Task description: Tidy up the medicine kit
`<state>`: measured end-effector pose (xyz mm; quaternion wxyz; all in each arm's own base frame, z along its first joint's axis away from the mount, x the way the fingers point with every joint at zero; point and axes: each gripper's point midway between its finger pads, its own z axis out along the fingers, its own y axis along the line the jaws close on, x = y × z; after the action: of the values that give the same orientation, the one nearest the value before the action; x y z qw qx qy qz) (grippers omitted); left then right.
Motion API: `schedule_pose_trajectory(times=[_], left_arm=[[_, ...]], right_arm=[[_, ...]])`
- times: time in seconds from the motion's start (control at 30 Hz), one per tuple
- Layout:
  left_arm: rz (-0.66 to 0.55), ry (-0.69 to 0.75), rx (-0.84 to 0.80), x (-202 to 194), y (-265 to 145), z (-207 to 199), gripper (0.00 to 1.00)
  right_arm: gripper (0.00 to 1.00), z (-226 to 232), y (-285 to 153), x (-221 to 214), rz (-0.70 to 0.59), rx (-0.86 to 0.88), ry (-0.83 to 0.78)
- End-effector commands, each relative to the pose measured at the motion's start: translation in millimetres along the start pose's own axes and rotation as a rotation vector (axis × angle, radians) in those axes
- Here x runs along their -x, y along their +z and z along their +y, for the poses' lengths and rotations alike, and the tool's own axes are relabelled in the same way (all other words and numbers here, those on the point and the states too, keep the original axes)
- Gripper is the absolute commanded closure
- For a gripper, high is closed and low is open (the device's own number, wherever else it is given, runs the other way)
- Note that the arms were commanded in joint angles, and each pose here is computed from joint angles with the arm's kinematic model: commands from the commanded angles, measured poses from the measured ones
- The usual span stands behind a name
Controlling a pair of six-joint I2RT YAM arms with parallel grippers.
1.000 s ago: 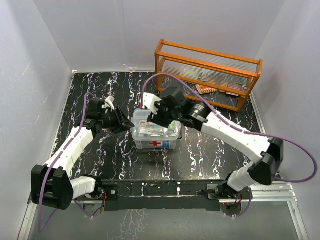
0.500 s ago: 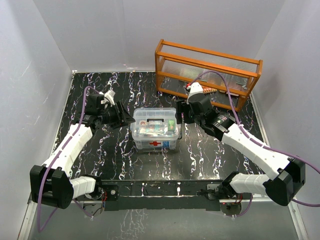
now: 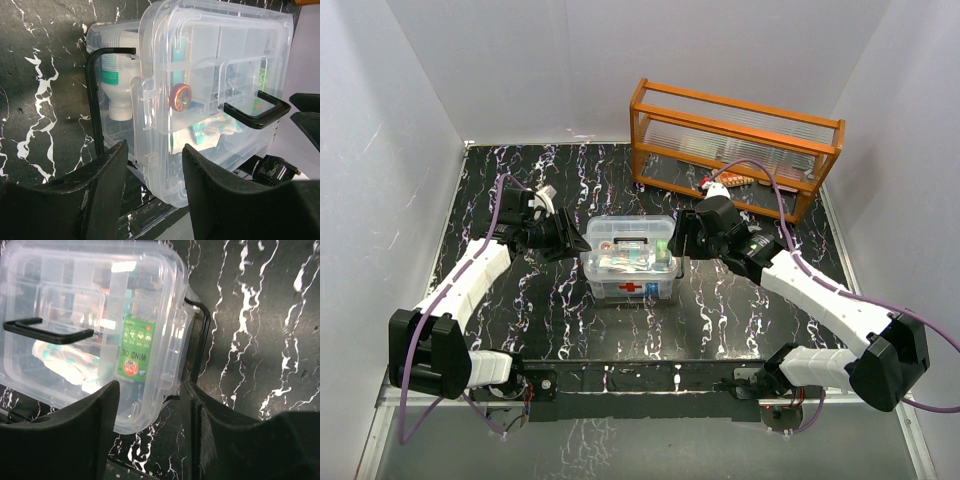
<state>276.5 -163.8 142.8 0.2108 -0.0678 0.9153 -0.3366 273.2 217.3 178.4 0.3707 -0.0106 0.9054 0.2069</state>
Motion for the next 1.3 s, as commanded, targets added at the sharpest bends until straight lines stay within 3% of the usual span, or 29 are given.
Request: schedule_pose_trajectory(times=[0.0, 0.2, 0.43, 0.77, 1.03, 1.27], left_arm=[[0.041, 0.020, -0.051, -11.9, -7.1, -9.7, 0.54], [0.070, 0.022, -0.063, -22.4, -7.7, -7.5, 0.53], [0.067, 0.015, -0.050, -23.7, -7.0, -4.3, 0.55], [-0.104, 0.066, 0.000, 29.9, -19.7, -20.5, 0.45], [-0.091, 0.034, 0.000, 45.0, 5.0, -15.7, 0.46], [-0.008, 0.009, 0.046, 31.0, 24.6, 5.7, 0.49]], right_arm=[[0.54, 0.4, 2.1, -21.4, 0.081, 0.027, 0.017], [0.65, -5.9, 0.5, -42.7, 0.162, 0.017, 0.021], [0.66, -12.2, 0.1, -45.3, 0.156, -0.007, 0.027], [0.44, -14.2, -7.0, 22.9, -0.076, -0.106, 0.057], [0.44, -21.5, 31.9, 40.7, -0.077, -0.110, 0.055], [0.46, -29.9, 49.5, 23.5, -0.010, -0.103, 0.069]])
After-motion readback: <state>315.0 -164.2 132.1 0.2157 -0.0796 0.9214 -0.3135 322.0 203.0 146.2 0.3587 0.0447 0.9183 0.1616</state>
